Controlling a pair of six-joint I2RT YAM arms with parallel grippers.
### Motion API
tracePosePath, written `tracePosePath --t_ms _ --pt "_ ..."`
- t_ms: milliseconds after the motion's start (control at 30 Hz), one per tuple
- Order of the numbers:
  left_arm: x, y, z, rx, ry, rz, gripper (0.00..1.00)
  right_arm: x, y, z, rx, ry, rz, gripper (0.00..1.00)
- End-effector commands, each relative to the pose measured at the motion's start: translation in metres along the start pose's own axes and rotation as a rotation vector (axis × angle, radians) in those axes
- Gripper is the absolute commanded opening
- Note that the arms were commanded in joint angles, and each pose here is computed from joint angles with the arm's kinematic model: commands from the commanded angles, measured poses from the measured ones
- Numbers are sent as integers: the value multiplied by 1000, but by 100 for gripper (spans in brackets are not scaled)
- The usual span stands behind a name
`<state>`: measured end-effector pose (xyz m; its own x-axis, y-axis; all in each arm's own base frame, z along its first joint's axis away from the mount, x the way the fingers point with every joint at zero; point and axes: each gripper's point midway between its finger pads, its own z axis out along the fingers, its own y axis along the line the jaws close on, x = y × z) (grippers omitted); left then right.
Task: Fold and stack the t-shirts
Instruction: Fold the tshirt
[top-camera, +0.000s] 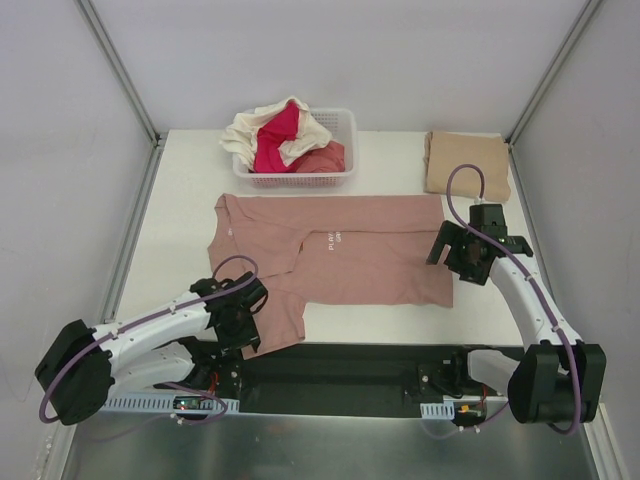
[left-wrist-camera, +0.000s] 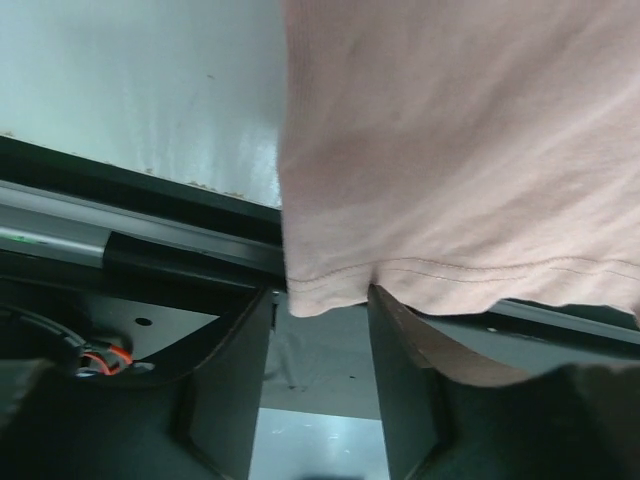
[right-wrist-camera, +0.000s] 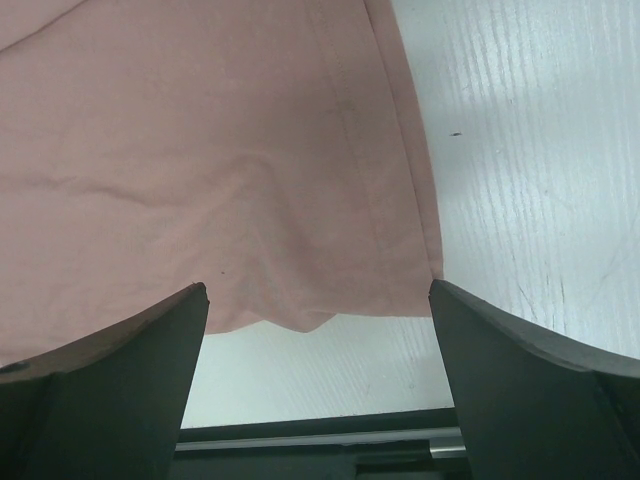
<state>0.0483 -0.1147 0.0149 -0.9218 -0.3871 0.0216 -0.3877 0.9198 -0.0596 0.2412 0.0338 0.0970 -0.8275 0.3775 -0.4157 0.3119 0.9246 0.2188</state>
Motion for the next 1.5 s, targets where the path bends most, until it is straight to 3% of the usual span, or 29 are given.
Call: tracePosePath --t_ms 0,200,400,733,900,1067,1133,1267,1367,1467 --pt "-3 4 -1 -42 -19 -10 40 -2 0 3 8 -9 17 97" --pt "-6 -2 5 -36 -21 -1 25 0 -4 -1 17 -12 19 97" --pt "-9 -10 9 -22 -25 21 1 7 -14 -8 56 -21 22 97" --pt "-12 -23 -2 62 -46 53 0 37 -32 -24 120 43 64 97" --pt "-14 -31 -13 161 -86 47 0 81 -43 -24 143 128 215 97" --pt "-19 -35 -23 228 -130 52 0 84 -51 -13 147 69 340 99" --pt "-19 -36 -26 245 -141 60 0 76 -53 -9 153 49 368 93" --pt "-19 -36 -26 247 -141 60 0 49 -50 1 149 0 371 69" --pt "-22 -32 -26 234 -160 46 0 49 -50 9 163 55 361 56" --pt "-23 -32 -29 242 -170 40 0 60 -51 19 170 100 363 52"
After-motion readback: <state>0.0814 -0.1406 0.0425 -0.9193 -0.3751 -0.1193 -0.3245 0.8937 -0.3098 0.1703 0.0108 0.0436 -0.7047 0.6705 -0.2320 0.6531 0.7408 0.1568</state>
